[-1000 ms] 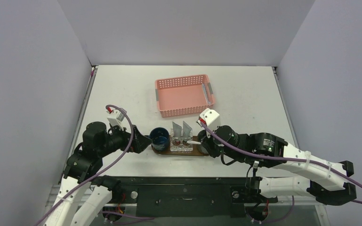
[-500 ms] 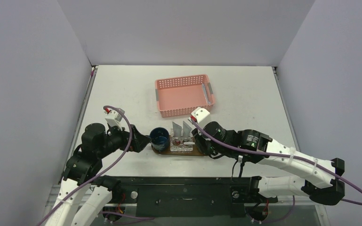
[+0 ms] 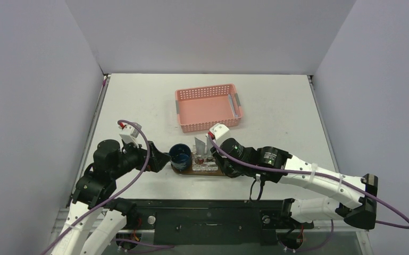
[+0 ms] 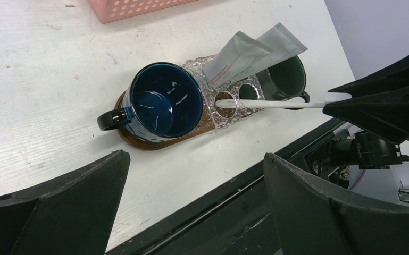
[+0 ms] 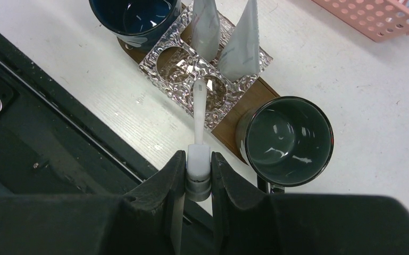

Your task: Prepare toiletry sets of a toothbrush and toothpaste on the tray

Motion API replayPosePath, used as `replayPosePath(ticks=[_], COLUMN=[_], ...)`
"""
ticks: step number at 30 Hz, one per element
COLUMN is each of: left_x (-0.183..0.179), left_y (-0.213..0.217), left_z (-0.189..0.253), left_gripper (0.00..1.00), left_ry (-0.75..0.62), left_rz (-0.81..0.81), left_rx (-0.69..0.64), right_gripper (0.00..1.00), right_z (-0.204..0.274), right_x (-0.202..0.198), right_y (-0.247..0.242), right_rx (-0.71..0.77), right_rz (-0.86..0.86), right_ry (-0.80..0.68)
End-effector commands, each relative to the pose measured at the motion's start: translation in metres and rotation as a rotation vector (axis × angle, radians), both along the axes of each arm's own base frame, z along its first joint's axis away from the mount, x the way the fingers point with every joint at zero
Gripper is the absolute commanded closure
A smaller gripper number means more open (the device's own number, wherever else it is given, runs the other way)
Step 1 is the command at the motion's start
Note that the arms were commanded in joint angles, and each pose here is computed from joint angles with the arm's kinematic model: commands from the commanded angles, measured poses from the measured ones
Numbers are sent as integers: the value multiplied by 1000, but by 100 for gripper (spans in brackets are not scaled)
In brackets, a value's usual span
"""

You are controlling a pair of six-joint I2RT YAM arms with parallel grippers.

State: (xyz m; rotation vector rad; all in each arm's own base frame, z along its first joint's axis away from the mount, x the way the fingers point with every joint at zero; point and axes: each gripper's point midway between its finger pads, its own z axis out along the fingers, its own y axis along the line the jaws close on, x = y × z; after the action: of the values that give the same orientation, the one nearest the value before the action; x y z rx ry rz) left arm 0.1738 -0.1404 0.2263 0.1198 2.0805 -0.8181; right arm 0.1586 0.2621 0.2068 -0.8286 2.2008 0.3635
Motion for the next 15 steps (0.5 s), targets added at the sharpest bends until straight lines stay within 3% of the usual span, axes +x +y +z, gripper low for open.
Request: replayPosePath(ticks=[1,15], left_x=[6,6], left_y=[-2,-2], left_z=[11,11], left_gripper=[4,4], left_ry=[-61,-61], left_rz=[-1,-2], left_rx=[-13,-13], right_gripper=[100,100], right_z=[4,-10], right_x=[13,24], right_y=[10,10], right_rx=[56,56], right_rz=[-56,-126], right_ry=[-36,-69])
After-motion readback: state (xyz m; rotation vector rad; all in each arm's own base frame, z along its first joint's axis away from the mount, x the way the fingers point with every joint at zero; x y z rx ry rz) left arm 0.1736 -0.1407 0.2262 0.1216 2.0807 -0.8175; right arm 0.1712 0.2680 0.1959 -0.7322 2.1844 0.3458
